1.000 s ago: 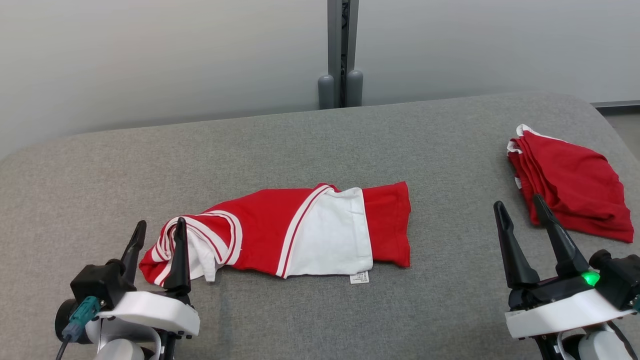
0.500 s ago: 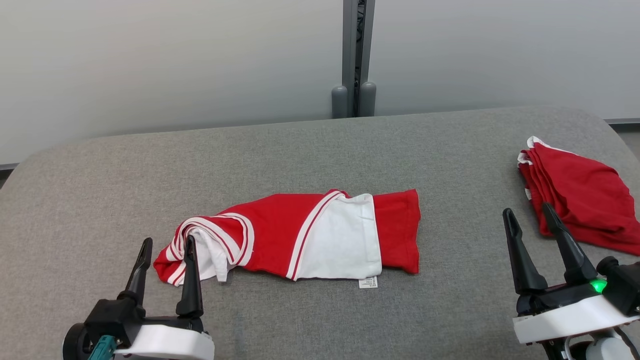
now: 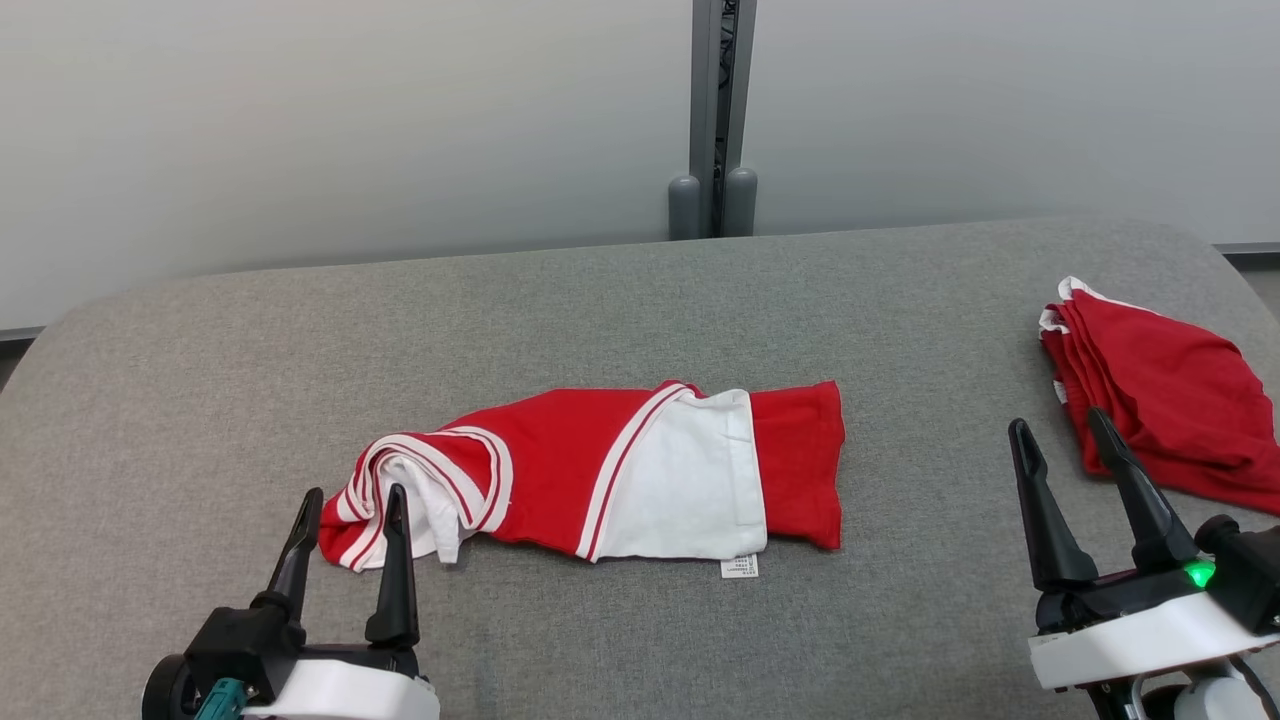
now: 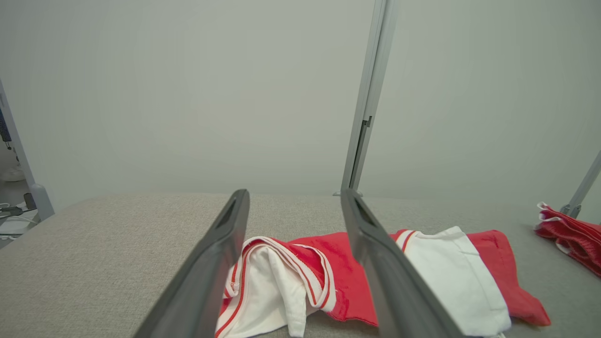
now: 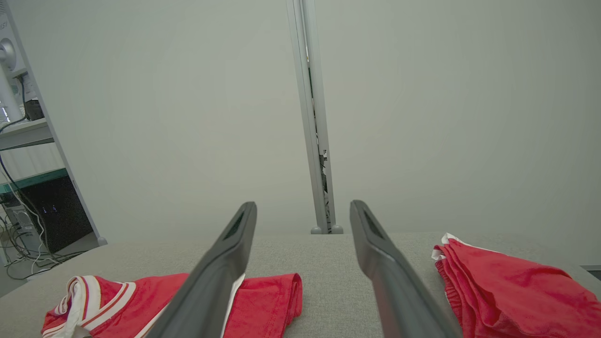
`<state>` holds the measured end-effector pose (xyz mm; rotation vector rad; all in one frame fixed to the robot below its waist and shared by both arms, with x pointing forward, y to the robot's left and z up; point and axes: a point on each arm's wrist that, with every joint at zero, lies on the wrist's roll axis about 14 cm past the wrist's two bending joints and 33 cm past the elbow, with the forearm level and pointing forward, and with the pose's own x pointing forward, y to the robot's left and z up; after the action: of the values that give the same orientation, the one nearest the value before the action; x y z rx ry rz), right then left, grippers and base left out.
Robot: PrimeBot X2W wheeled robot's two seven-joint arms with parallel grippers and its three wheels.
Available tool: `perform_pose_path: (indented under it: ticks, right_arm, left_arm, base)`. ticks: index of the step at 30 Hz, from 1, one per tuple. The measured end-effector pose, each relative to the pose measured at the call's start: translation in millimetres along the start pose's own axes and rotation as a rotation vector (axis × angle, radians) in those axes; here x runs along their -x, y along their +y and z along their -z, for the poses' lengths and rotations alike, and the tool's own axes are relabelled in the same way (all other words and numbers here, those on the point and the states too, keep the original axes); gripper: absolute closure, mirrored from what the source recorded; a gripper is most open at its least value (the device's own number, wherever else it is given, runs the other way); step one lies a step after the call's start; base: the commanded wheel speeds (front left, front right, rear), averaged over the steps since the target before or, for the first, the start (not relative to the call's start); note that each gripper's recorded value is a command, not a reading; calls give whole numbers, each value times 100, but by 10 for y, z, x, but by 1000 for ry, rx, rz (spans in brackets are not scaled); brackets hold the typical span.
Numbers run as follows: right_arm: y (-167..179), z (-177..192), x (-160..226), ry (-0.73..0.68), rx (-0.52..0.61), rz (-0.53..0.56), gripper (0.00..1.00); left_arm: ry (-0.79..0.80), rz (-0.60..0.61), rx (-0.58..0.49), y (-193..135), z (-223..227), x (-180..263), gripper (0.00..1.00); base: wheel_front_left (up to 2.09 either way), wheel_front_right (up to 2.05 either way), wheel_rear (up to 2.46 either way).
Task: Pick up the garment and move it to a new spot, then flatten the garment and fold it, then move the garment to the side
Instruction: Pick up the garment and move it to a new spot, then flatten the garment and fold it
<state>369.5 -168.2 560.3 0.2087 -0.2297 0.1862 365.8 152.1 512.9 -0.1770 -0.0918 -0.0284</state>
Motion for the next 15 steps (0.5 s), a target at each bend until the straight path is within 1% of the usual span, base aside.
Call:
perform_pose_path:
  ticks: [15]
  right_arm:
    - [16,11,-6,3,-1,-6,0]
  left_arm:
    - [6,4,-1,21,22,14,0]
  base:
    - [0,0,0]
